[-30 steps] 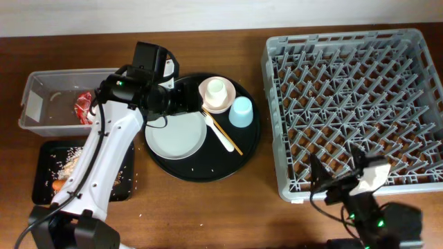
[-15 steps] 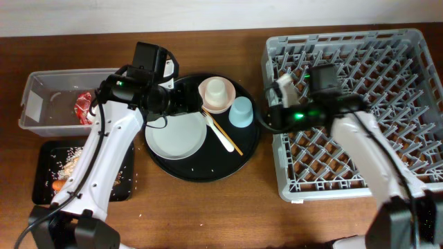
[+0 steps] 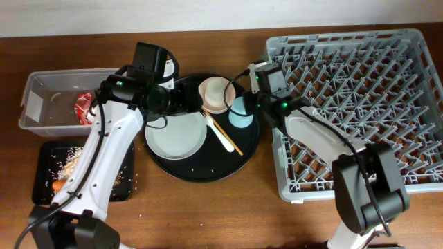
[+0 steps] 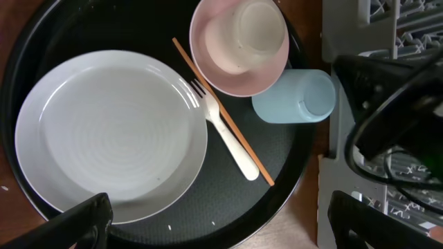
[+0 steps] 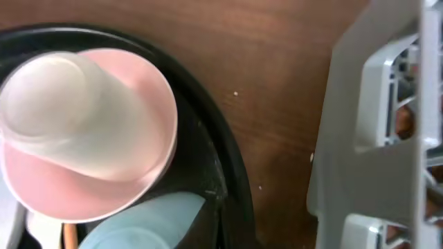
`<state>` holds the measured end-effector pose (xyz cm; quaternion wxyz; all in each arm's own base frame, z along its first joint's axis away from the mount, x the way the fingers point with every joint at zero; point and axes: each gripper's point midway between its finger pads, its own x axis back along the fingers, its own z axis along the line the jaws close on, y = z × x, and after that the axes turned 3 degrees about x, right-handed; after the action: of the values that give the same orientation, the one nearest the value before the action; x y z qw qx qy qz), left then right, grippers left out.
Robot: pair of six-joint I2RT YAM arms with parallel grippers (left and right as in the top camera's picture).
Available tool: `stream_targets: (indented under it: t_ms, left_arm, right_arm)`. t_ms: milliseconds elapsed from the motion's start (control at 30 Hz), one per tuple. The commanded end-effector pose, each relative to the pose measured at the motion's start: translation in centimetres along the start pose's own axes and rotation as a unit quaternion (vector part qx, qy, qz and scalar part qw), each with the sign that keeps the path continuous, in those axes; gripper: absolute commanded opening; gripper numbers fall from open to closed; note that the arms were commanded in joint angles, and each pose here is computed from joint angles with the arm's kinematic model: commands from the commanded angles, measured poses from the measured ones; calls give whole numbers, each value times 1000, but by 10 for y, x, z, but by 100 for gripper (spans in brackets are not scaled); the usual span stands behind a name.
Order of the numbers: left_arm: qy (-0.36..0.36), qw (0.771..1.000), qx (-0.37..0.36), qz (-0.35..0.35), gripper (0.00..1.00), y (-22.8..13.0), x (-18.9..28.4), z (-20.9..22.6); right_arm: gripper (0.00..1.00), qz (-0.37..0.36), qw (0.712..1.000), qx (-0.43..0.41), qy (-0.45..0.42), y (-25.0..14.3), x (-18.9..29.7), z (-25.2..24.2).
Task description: Sort waste into correct bins and load items into the dishwasher rack
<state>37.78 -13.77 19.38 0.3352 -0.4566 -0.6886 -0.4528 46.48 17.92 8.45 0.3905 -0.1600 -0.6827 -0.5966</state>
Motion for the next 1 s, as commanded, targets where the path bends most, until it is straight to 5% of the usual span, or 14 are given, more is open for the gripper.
stream_targets:
  t_ms: [0, 133, 267, 400, 567, 800, 967]
  left_arm:
    - [0, 1000, 6, 0, 99, 0, 1, 1]
    - [0, 1000, 6, 0, 99, 0, 1, 1]
    - [1, 1000, 6, 0, 99, 0, 1, 1]
    - [0, 1000, 6, 0, 99, 0, 1, 1]
    - [1, 1000, 6, 0, 99, 0, 1, 1]
    - [1, 1000, 6, 0, 99, 0, 1, 1]
    - [1, 1000, 6, 0, 99, 0, 1, 1]
  right_arm:
    - [4, 15, 999, -2, 36, -5, -1, 14]
    - [4, 33, 990, -5, 136, -5, 37, 48]
    - [8, 46, 988, -7, 144, -5, 68, 51]
    - [9, 14, 1000, -5, 7, 9, 60, 0]
    - [10, 74, 997, -10, -11, -29, 21, -9]
    - [10, 126, 969, -37, 208, -49, 46, 66]
    - [11, 159, 961, -47, 219, -63, 53, 70]
